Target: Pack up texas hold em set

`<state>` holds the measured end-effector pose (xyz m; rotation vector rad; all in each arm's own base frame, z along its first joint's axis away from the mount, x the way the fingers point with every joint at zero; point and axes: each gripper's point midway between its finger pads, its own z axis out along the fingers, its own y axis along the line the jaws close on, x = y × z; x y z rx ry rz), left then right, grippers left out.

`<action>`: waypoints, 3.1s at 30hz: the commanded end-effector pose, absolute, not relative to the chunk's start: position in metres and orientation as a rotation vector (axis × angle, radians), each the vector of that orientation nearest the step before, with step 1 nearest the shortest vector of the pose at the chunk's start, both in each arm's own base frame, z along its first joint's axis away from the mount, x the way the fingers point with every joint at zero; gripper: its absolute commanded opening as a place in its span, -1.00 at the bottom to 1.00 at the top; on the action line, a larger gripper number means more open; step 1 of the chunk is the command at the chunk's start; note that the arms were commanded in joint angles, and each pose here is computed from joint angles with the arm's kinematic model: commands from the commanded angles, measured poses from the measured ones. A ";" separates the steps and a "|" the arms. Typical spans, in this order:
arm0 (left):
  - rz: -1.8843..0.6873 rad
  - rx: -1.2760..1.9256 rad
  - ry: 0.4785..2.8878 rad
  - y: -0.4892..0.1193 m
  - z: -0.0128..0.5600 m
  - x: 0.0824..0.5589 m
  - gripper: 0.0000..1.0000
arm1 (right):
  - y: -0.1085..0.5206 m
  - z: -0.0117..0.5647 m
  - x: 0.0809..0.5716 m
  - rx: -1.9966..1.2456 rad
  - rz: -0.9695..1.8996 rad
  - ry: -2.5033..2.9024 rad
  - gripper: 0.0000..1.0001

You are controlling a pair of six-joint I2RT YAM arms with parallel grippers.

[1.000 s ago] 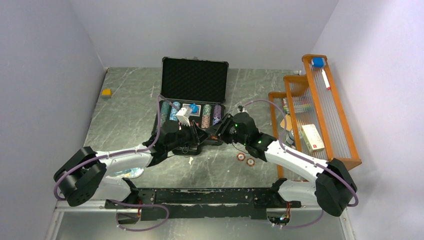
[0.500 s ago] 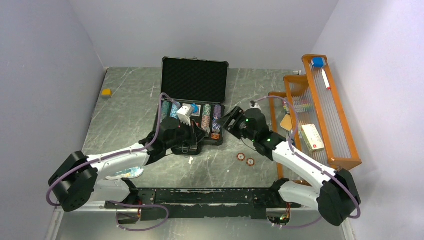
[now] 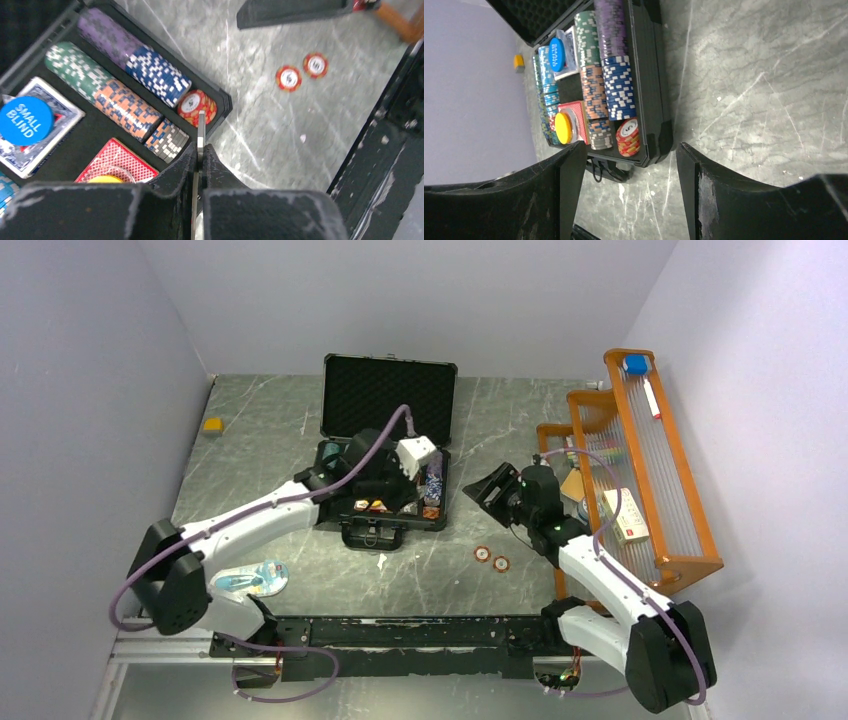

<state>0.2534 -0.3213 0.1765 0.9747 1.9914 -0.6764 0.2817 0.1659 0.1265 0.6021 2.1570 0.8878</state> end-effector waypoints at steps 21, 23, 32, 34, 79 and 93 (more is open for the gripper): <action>-0.216 1.340 2.220 -0.292 0.091 0.285 -0.86 | 0.164 0.118 0.271 0.565 0.974 2.191 0.38; -0.192 1.340 2.218 -0.291 0.089 0.288 -0.86 | 0.163 0.118 0.271 0.566 0.972 2.193 0.38; -0.091 1.330 2.166 -0.287 0.085 0.302 -0.42 | 0.160 0.117 0.272 0.567 0.963 2.193 0.38; -0.094 1.336 2.148 -0.290 0.086 0.303 -0.42 | 0.160 0.117 0.272 0.565 0.962 2.195 0.38; -0.273 1.028 2.095 -0.302 0.131 0.286 0.15 | 0.142 0.106 0.268 0.516 0.814 2.260 0.38; -0.525 0.542 1.789 -0.285 0.251 0.280 0.60 | 0.106 0.084 0.258 0.367 0.219 2.418 0.38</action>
